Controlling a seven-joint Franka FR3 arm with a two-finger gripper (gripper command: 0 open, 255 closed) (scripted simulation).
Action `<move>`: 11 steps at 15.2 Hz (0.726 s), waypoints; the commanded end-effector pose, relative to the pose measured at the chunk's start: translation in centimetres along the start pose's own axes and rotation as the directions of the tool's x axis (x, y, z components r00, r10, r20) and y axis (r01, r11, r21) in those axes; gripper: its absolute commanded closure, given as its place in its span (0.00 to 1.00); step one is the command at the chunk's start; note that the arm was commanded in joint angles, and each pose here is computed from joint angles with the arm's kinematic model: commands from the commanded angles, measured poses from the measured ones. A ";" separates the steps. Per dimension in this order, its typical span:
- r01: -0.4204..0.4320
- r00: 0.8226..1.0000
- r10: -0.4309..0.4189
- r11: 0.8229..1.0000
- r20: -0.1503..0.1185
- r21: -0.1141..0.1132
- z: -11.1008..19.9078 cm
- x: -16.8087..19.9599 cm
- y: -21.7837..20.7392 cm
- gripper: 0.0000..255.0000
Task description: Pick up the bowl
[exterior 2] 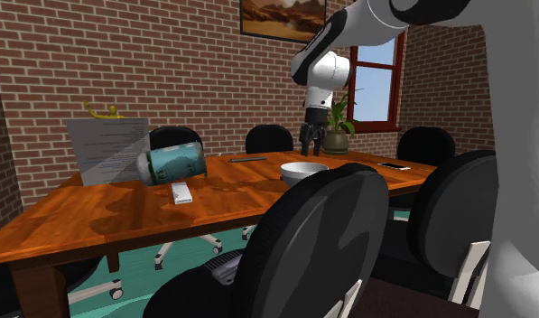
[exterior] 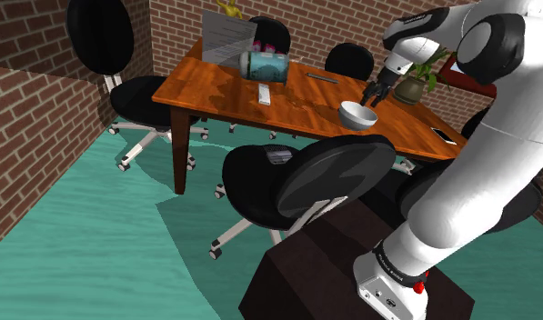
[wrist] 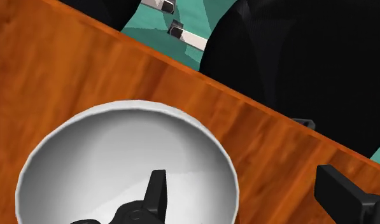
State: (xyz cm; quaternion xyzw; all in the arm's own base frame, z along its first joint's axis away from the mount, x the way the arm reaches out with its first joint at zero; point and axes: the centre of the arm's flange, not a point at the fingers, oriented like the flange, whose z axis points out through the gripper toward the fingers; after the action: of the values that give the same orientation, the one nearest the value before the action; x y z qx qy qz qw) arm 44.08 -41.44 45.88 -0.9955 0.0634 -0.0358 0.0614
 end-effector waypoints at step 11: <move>-0.001 1.000 0.001 1.000 -0.009 0.004 2.9 5.6 14.7 0.00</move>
State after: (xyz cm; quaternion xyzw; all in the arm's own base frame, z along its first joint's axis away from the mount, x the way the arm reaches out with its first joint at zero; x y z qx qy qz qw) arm 47.83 -54.96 42.08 -0.9952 0.0650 -0.0400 0.0618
